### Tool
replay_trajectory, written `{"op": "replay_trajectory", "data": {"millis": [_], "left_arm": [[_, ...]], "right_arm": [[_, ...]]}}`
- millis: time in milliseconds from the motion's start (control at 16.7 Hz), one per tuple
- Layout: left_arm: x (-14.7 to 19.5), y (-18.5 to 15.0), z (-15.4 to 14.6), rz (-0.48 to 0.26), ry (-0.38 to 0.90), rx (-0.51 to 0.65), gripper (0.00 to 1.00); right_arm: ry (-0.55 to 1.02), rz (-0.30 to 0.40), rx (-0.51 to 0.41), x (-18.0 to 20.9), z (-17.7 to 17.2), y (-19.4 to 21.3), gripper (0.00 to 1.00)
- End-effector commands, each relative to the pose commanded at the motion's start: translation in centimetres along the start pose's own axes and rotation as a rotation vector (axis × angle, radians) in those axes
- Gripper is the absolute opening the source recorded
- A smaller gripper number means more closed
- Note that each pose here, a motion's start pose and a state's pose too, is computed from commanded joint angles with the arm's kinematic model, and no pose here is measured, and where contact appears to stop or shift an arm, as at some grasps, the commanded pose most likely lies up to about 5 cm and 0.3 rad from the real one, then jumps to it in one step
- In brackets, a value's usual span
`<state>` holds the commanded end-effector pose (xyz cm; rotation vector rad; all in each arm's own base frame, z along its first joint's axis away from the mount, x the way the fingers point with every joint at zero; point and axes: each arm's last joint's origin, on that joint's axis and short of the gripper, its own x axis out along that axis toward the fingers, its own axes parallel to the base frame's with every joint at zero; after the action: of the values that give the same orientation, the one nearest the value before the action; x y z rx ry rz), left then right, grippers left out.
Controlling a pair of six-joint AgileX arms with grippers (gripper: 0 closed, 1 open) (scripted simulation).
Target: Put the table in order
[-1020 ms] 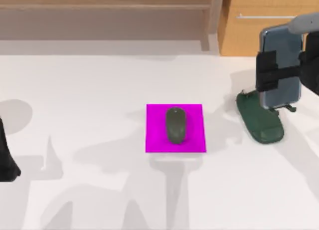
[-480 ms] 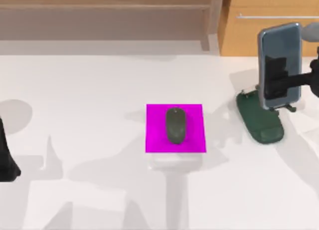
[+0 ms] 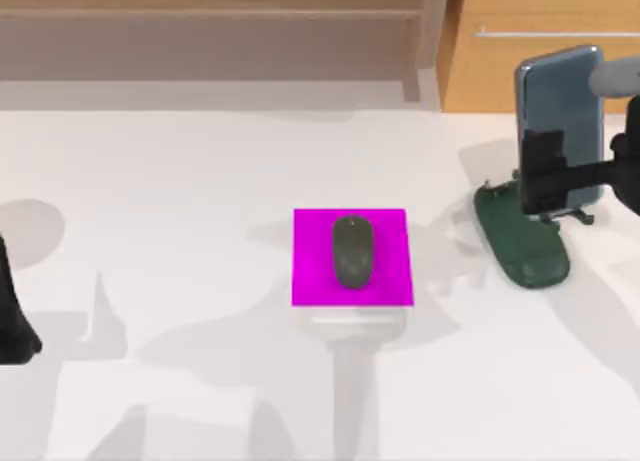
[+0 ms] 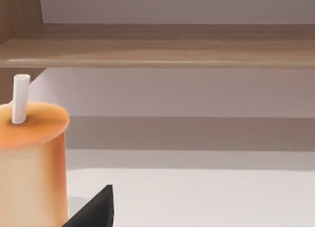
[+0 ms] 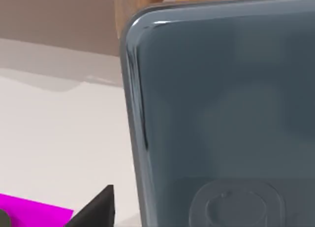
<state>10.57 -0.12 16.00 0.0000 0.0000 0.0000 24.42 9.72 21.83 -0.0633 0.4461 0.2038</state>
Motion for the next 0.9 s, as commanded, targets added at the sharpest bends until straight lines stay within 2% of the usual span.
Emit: {"op": "replay_trajectory", "data": {"millis": [180,420,900], "left_arm": [[0.0,0.0,0.0,0.000,0.000,0.000,1.00],[0.0,0.0,0.0,0.000,0.000,0.000,1.00],[0.0,0.0,0.0,0.000,0.000,0.000,1.00]], "right_arm": [[-0.019,-0.009,0.008,-1.1,-0.3,-0.8,1.00],[-0.091,-0.037,0.033,-4.4,-1.4,-2.7,1.00],[-0.366,-0.137,0.072,-11.6,-8.0,-5.8,1.00]]}}
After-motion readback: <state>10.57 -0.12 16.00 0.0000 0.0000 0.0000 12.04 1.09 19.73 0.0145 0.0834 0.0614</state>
